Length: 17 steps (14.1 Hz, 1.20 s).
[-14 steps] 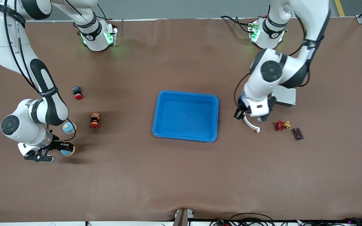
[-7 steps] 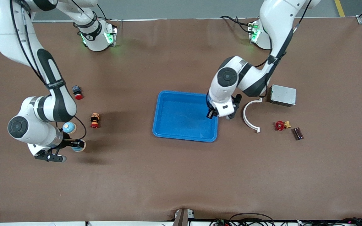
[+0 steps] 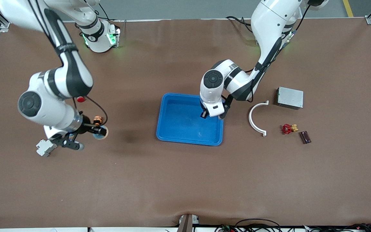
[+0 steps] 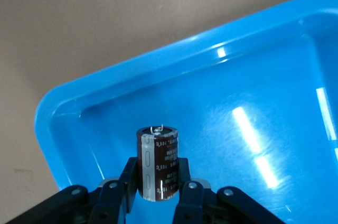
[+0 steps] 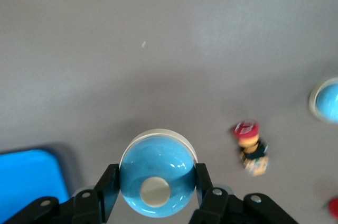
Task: Place electrolytic capacitor and blue bell in tray
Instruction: 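Carry the capacitor into the tray while the right gripper lifts the bell, then lower the bell into the tray while the left gripper reaches the second capacitor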
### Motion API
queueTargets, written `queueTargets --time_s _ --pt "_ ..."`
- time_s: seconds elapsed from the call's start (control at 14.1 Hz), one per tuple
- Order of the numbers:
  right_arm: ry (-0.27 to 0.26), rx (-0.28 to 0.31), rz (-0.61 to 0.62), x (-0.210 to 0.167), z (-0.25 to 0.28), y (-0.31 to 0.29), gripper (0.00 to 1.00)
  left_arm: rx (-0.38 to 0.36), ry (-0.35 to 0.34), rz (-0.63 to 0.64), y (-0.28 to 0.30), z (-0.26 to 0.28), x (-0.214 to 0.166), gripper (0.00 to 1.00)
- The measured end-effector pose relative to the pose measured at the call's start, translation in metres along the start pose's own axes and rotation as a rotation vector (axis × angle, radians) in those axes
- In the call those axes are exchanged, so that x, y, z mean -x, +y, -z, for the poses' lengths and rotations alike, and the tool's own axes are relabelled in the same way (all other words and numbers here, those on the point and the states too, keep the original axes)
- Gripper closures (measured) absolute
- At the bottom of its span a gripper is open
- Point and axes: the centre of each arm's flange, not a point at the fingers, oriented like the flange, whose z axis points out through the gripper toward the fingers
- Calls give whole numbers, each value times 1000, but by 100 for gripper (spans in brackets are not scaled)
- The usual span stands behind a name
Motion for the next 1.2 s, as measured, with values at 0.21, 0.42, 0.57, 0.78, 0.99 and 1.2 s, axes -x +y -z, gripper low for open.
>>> queueTargets --time_s 0.21,0.42,0.57,0.78,0.99,1.2 --pt "0 10 -72 55 9 -38 37 -16 8 4 -2 -2 1 56" --pt "-5 21 -152 106 0 -88 37 -8 19 20 7 17 -9 28" --pt "-3 21 -184 134 -9 -113 37 12 35 48 15 52 -28 7" --pt "8 10 -225 163 -21 -137 37 23 98 59 14 112 -65 0" --pt "18 -6 -260 191 -34 -159 37 23 168 21 10 150 -110 0" --pt "32 -7 -281 205 -60 -174 37 13 181 -40 9 171 -170 0"
